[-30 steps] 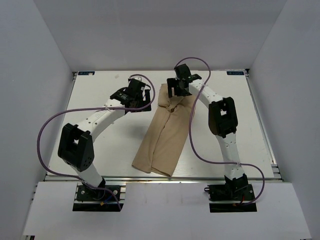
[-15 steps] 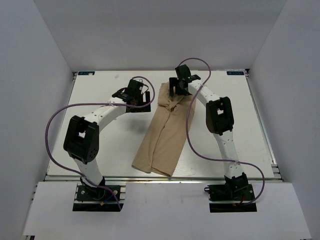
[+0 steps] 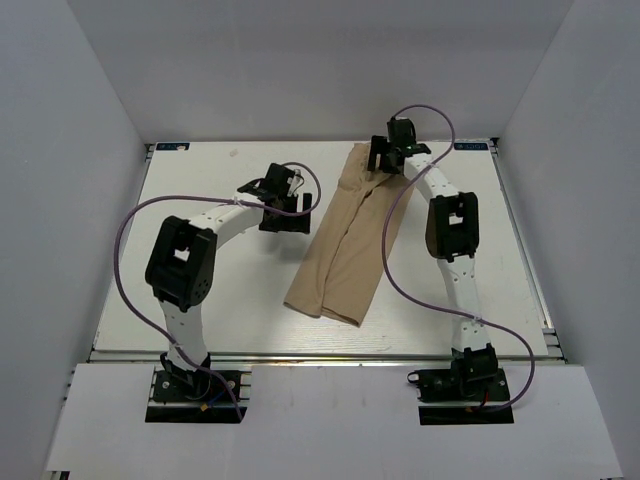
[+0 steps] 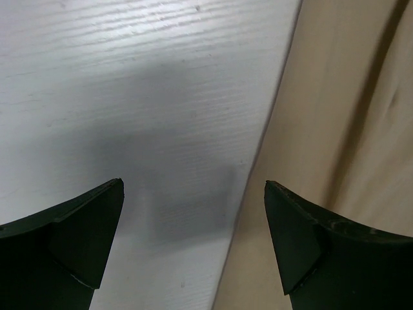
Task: Fold and stack the t-shirts
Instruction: Rotate the tshirt 90 degrees
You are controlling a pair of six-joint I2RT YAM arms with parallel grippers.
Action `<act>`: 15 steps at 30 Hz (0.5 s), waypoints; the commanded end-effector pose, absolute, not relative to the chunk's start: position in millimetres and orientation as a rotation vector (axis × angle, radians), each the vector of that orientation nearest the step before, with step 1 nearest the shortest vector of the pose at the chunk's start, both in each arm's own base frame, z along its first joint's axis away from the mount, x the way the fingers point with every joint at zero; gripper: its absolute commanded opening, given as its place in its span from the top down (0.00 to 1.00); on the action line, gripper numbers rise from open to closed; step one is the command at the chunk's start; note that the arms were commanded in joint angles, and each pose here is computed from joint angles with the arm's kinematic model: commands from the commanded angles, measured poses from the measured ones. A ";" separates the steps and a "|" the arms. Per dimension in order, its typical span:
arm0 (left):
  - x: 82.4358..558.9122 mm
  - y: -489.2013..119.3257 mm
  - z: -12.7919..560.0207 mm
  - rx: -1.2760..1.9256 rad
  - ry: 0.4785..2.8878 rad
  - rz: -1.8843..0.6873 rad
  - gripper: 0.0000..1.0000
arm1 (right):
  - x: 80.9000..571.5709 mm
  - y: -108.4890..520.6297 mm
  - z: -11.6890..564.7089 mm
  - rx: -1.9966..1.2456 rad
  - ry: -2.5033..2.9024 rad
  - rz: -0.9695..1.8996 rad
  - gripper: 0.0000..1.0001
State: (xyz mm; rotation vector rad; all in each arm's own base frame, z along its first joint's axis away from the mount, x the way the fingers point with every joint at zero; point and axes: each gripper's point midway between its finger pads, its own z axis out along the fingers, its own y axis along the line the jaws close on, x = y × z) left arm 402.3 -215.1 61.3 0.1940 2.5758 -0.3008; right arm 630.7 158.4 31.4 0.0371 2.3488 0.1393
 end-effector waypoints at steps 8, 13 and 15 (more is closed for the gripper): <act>385.6 -225.5 87.7 0.212 2.566 -0.442 0.00 | 637.3 176.9 129.6 -0.369 2.092 0.232 0.10; 370.6 -183.8 98.1 0.002 2.580 -0.270 0.00 | 566.9 194.2 189.2 -0.611 2.022 0.190 0.10; 355.1 -179.2 100.8 0.000 2.571 -0.339 0.00 | 537.4 196.5 172.1 -0.637 2.091 0.203 0.10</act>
